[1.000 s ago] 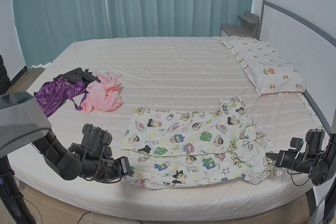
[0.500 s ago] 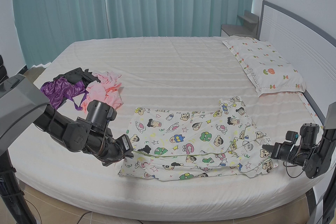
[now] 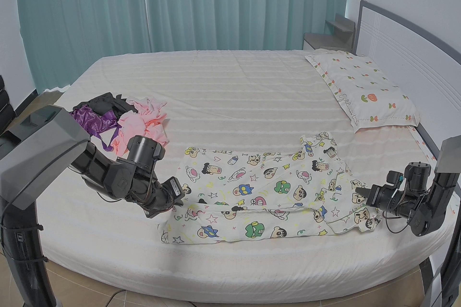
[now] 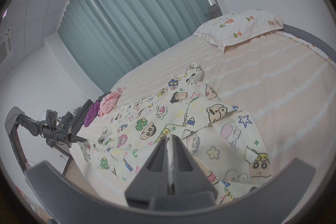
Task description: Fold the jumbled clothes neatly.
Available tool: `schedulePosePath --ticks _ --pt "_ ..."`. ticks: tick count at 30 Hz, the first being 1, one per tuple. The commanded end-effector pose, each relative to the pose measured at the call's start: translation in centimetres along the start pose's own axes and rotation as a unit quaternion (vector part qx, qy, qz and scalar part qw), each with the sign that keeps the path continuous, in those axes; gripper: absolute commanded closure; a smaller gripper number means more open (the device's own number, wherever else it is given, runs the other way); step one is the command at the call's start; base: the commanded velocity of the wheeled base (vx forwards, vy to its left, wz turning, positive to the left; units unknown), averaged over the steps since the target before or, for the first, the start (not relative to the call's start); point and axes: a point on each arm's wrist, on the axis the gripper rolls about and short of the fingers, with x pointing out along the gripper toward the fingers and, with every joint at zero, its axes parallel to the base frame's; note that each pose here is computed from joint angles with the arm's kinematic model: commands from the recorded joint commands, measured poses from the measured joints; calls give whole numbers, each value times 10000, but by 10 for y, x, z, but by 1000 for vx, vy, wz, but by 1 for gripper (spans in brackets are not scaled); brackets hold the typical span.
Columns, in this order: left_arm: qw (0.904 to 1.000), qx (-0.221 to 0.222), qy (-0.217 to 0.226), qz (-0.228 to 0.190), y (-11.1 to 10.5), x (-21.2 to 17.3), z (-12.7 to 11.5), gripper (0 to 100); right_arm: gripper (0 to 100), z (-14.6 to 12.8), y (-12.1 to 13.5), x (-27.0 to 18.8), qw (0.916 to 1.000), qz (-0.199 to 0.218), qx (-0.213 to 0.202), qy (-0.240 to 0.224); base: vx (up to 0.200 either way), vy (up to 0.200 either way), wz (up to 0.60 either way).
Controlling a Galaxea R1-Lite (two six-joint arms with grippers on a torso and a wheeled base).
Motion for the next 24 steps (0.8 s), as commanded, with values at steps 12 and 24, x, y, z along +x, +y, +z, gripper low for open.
schedulePosePath --ticks 12,24 --pt "9991 12 -369 206 -4 47 19 100 100 -7 -13 21 9999 -97 69 68 0 0 0" --pt "9988 59 -441 186 -10 63 24 0 0 -16 -19 27 9996 -163 133 192 0 0 0"
